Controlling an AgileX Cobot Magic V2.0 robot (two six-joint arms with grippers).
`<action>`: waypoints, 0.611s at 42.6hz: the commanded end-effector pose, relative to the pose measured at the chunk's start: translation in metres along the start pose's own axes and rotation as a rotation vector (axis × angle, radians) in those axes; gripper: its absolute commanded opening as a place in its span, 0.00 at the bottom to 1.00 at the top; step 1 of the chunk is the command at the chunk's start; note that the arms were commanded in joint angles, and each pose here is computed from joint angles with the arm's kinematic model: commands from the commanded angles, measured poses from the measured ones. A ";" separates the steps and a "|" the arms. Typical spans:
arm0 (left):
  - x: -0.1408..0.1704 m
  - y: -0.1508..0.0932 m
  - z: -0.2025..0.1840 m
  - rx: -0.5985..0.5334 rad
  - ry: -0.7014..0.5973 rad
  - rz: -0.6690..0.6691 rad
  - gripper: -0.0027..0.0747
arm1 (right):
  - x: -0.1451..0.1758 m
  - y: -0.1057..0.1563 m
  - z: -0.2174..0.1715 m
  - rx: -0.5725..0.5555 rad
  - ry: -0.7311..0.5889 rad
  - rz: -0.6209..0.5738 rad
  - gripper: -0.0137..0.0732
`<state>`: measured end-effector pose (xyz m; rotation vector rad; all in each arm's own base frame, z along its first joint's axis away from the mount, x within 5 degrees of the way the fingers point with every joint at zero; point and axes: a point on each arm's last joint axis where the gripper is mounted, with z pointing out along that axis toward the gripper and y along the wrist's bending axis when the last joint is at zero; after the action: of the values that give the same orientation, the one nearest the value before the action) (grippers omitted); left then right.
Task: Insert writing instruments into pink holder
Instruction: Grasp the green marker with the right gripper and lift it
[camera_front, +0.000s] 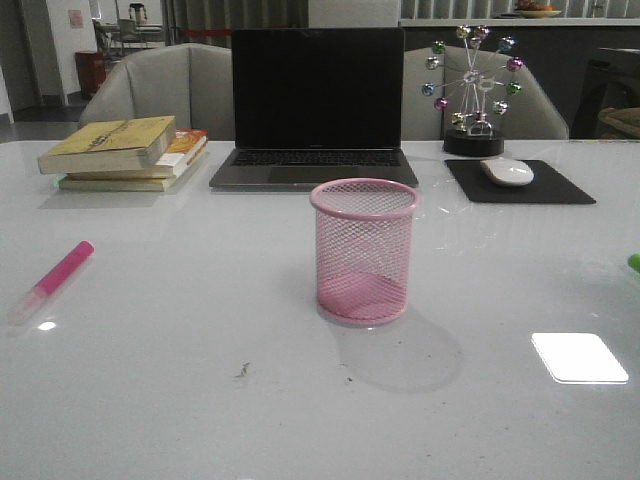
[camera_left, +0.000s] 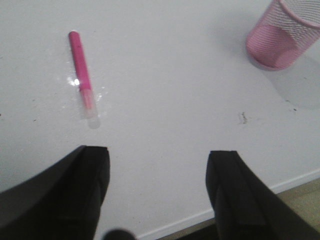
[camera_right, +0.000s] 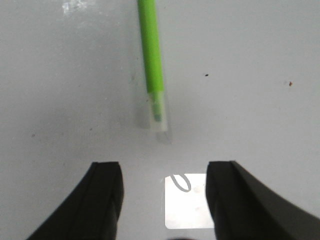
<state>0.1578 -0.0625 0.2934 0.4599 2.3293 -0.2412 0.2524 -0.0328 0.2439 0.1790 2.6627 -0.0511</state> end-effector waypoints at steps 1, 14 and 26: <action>-0.014 -0.008 -0.006 0.034 -0.110 0.024 0.62 | -0.027 -0.003 0.006 0.007 -0.029 0.005 0.72; -0.014 -0.010 -0.006 0.042 -0.110 0.031 0.59 | -0.063 -0.001 0.062 -0.012 0.135 0.001 0.72; -0.014 -0.010 -0.006 0.042 -0.110 0.031 0.59 | -0.084 0.003 0.093 -0.047 0.137 0.004 0.72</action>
<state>0.1556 -0.0705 0.2945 0.5145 2.3025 -0.2648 0.3578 -0.0445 0.1784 0.2046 2.8953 0.0236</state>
